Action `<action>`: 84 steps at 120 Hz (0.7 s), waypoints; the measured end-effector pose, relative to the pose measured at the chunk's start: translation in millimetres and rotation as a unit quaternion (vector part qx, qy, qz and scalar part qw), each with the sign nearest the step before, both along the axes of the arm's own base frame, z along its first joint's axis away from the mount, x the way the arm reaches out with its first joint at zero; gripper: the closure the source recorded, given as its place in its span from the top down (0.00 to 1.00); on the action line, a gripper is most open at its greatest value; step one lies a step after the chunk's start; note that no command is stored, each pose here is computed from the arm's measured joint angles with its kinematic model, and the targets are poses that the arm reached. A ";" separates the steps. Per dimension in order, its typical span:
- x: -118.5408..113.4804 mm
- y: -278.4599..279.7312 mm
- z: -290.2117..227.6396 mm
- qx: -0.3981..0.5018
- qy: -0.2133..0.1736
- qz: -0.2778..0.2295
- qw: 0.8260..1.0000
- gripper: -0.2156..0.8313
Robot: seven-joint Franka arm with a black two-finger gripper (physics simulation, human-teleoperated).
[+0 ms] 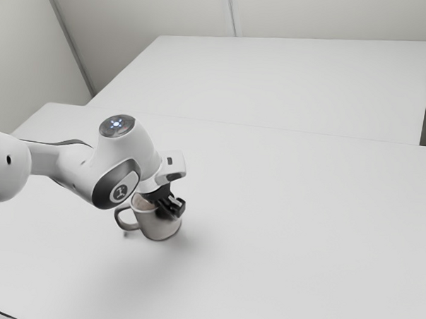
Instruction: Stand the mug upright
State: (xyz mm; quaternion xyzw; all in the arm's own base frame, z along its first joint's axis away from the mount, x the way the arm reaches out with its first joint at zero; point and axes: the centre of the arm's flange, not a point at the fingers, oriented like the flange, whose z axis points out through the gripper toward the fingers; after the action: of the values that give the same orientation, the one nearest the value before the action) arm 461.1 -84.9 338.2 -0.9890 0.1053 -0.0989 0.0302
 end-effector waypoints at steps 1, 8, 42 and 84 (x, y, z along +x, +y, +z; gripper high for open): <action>0.0 -0.1 0.3 0.000 0.000 0.000 1.000 0.33; 0.3 -1.4 2.3 -0.001 -0.003 0.001 1.000 0.43; 6.0 0.1 29.0 -0.003 -0.026 0.008 1.000 0.70; 48.1 -14.1 127.5 -0.017 -0.001 0.033 0.999 0.78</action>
State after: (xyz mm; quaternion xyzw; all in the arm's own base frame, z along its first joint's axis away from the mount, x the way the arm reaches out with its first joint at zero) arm 509.2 -99.0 465.7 -0.9923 0.0708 -0.1002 0.0169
